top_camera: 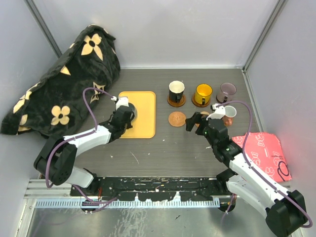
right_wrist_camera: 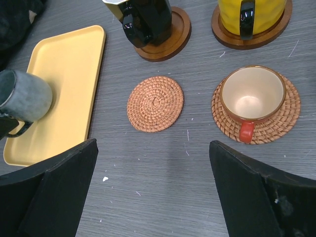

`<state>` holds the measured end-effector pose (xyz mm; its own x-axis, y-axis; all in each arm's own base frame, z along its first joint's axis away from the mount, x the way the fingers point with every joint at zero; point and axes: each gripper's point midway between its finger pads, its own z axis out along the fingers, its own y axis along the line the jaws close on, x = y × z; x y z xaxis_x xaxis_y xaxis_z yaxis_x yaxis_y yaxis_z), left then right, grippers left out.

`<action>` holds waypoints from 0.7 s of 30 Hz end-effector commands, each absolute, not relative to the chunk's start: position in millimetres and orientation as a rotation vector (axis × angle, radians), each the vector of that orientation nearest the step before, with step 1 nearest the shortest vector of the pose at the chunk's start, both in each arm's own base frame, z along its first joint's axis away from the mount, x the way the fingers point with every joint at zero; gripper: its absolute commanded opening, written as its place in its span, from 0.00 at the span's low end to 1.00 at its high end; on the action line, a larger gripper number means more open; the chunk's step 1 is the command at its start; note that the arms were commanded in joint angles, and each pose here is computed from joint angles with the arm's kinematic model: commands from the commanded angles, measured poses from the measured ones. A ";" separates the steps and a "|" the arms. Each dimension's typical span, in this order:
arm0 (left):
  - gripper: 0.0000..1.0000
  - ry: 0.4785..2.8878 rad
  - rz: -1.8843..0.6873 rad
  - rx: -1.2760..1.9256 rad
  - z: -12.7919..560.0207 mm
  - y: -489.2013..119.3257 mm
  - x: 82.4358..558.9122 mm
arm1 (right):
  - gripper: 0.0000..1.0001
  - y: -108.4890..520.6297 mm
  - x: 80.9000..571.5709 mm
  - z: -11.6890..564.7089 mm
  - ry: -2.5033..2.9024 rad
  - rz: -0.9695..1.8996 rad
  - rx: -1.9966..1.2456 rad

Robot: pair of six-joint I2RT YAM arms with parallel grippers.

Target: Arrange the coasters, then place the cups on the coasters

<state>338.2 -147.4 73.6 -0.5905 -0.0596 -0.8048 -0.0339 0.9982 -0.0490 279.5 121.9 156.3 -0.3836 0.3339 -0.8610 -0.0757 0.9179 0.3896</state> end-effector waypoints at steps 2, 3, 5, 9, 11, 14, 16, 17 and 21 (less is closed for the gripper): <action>0.12 2.155 -0.067 -0.071 86.1 -156.1 349.8 | 1.00 125.0 282.9 174.0 1.841 0.489 0.210; 0.06 2.159 -0.065 -0.070 85.1 -156.4 350.0 | 1.00 124.5 282.7 173.5 1.840 0.488 0.212; 0.00 2.166 -0.064 -0.071 83.4 -156.9 350.2 | 1.00 123.9 282.2 172.6 1.836 0.490 0.217; 0.00 2.170 -0.076 -0.068 84.0 -160.9 348.0 | 1.00 122.5 280.7 168.2 1.834 0.491 0.226; 0.00 2.155 -0.067 -0.060 90.2 -165.1 346.0 | 1.00 122.4 280.3 167.2 1.831 0.495 0.230; 0.00 2.136 -0.045 -0.037 100.8 -175.1 342.5 | 1.00 121.5 280.1 165.4 1.833 0.491 0.235; 0.00 2.129 -0.048 -0.022 106.8 -184.2 339.4 | 1.00 119.4 279.9 163.7 1.834 0.483 0.247; 0.00 2.124 -0.056 -0.019 109.6 -189.2 337.7 | 1.00 118.2 279.7 163.4 1.833 0.479 0.253; 0.00 2.107 -0.118 -0.008 119.8 -210.8 329.5 | 1.00 111.9 279.0 163.8 1.818 0.458 0.281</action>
<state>317.0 -187.0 79.4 -0.6033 0.0276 -0.7971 0.0567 0.9984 -0.0083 273.5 116.3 143.3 -0.3762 0.3620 -0.8529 -0.0511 0.9110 0.4092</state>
